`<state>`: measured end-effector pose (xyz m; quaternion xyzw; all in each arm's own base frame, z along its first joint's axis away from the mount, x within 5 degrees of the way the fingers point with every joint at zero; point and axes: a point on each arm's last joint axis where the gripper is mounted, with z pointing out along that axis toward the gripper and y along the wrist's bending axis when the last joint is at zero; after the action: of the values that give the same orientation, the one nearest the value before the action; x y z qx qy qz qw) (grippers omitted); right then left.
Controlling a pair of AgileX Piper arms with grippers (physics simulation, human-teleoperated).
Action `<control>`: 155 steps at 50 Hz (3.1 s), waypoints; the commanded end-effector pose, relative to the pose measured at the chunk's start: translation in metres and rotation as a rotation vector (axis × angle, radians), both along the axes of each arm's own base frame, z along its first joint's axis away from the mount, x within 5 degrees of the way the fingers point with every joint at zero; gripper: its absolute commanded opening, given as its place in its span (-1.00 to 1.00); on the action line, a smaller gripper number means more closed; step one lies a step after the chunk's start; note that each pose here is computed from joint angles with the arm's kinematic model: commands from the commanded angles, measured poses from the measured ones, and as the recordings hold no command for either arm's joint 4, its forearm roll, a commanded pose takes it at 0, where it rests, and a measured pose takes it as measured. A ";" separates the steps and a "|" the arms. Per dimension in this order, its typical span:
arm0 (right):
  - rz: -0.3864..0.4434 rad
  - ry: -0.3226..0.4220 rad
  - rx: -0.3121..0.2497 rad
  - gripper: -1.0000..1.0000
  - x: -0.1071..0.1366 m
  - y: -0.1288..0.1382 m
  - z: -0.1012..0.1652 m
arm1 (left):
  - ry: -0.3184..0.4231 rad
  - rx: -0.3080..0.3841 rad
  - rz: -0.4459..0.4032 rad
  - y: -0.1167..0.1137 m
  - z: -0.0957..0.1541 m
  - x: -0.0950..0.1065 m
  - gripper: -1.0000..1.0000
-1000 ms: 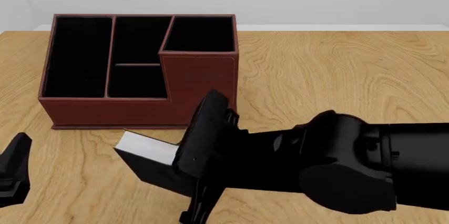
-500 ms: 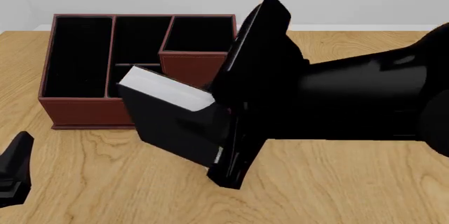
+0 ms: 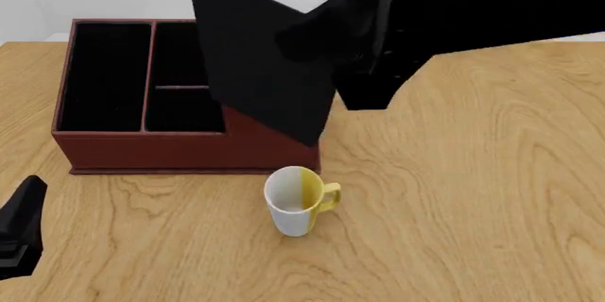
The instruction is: Pick up the book and place it in the right compartment of the caddy.
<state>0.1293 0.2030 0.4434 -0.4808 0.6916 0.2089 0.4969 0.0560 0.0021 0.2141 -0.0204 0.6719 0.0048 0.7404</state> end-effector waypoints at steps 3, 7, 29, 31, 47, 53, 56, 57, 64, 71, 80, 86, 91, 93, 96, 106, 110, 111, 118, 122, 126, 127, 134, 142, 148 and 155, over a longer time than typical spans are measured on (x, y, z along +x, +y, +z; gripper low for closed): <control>-0.076 -0.027 0.045 -1.00 0.009 -0.018 0.050 | -0.003 -0.004 -0.005 0.000 0.000 0.000 1.00; -0.090 -0.025 0.041 -1.00 0.013 -0.017 0.054 | -0.004 -0.006 -0.003 0.000 0.000 0.000 1.00; -0.172 -0.012 0.036 -1.00 0.050 -0.004 0.069 | -0.009 -0.007 0.003 0.000 0.001 0.000 1.00; -0.183 -0.008 0.037 -1.00 0.055 -0.001 0.069 | -0.012 -0.008 -0.001 0.000 0.001 0.000 1.00; -0.229 -0.002 0.039 -1.00 0.095 0.022 0.071 | -0.019 0.009 0.001 0.000 0.003 0.000 1.00; -0.254 -0.003 0.042 -1.00 0.110 0.026 0.070 | -0.016 0.015 0.009 0.000 0.002 0.000 1.00; -0.267 -0.003 0.038 -1.00 0.119 0.028 0.067 | -0.013 0.016 0.013 0.001 0.002 0.000 1.00; -0.272 0.000 0.039 -1.00 0.122 0.029 0.067 | -0.012 0.017 0.014 0.001 0.002 0.000 1.00; -0.295 0.013 0.035 -1.00 0.139 0.035 0.055 | -0.012 0.019 0.020 0.001 0.002 0.000 1.00; -0.313 0.024 0.035 -1.00 0.151 0.038 0.046 | -0.008 0.020 0.029 0.002 0.001 0.000 1.00; -0.323 0.034 0.026 -1.00 0.163 0.044 0.035 | 0.000 0.022 0.038 0.002 0.000 0.000 1.00; -0.333 0.040 0.028 -1.00 0.170 0.047 0.031 | -0.001 0.023 0.036 0.002 0.000 0.000 1.00; -0.338 0.044 0.028 -1.00 0.175 0.049 0.027 | 0.000 0.027 0.036 0.002 0.000 0.000 1.00; -0.339 0.046 0.031 -1.00 0.175 0.049 0.027 | 0.000 0.027 0.036 0.002 0.000 0.000 1.00; -0.338 0.050 0.027 -1.00 0.176 0.051 0.023 | 0.003 0.028 0.038 0.002 0.000 0.000 1.00; -0.345 0.058 0.022 -1.00 0.183 0.054 0.015 | 0.008 0.029 0.044 0.002 -0.001 0.000 1.00; -0.350 0.065 0.022 -1.00 0.185 0.054 0.009 | 0.009 0.031 0.048 0.003 -0.001 0.000 1.00; -0.350 0.066 0.020 -1.00 0.185 0.054 0.007 | 0.009 0.031 0.049 0.003 -0.001 0.000 1.00; -0.353 0.076 0.020 -1.00 0.188 0.057 -0.001 | 0.013 0.033 0.053 0.003 -0.001 0.000 1.00; -0.359 0.078 0.020 -1.00 0.192 0.058 -0.005 | 0.019 0.036 0.056 0.003 -0.002 0.000 1.00; -0.365 0.085 0.021 -1.00 0.196 0.059 -0.011 | 0.022 0.037 0.059 0.003 -0.002 0.000 1.00; -0.365 0.084 0.020 -1.00 0.196 0.059 -0.012 | 0.023 0.037 0.059 0.003 -0.002 0.000 1.00; -0.372 0.089 0.021 -1.00 0.200 0.060 -0.016 | 0.030 0.041 0.063 0.003 -0.002 0.000 1.00; -0.379 0.094 0.019 -1.00 0.206 0.061 -0.024 | 0.036 0.044 0.060 0.003 -0.003 0.000 1.00; -0.388 0.100 0.017 -1.00 0.209 0.060 -0.032 | 0.041 0.047 0.062 0.003 -0.003 0.000 1.00; -0.391 0.107 0.018 -1.00 0.210 0.059 -0.036 | 0.043 0.049 0.058 0.003 -0.004 0.000 1.00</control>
<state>0.3380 0.2643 0.4081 -0.3343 0.7945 0.1335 0.4891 0.0561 0.0053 0.2110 -0.0238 0.6845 0.0428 0.7274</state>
